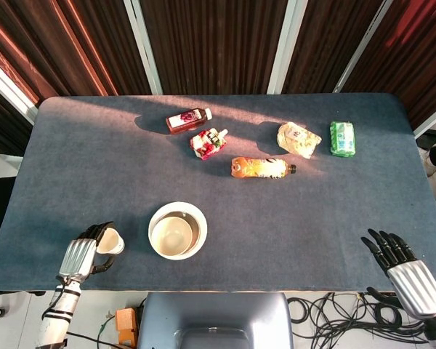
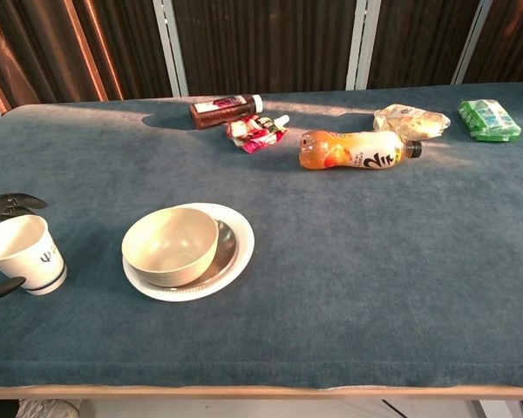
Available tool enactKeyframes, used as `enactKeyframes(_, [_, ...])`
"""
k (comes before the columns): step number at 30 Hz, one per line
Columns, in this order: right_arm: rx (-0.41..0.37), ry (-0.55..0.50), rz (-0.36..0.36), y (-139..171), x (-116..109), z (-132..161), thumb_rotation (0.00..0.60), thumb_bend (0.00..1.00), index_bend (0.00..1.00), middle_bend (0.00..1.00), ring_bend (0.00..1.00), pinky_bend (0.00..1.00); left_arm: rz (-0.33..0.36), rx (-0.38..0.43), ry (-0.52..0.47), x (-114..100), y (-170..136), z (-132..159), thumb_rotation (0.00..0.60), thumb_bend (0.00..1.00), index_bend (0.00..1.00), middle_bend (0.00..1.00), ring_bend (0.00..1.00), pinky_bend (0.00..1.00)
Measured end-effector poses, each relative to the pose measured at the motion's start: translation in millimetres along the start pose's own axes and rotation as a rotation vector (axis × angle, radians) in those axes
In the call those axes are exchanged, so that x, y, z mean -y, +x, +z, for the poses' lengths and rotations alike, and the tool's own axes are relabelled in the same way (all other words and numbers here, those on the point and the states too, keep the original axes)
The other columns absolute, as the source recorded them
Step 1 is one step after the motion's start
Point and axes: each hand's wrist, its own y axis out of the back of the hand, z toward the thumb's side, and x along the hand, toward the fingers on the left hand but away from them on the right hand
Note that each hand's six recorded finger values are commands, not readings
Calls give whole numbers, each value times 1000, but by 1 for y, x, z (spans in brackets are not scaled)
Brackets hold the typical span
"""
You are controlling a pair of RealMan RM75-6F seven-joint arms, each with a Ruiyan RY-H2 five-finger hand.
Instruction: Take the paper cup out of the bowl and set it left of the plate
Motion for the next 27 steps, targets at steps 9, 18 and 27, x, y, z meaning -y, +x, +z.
enactKeyframes(9, [0, -4, -3, 1, -1, -1, 600, 0, 0, 0, 0, 92, 0, 5, 76, -18, -8, -5, 600, 283, 0, 0, 0, 213])
enactKeyframes(18, [13, -11, -31, 1, -4, -2, 600, 0, 0, 0, 0, 93, 48, -48, 186, -68, -40, -26, 600, 267, 0, 0, 0, 200])
enactKeyframes(27, [69, 7, -55, -1, -1, -2, 600, 0, 0, 0, 0, 92, 94, -175, 219, -102, -115, -52, 600, 263, 0, 0, 0, 169])
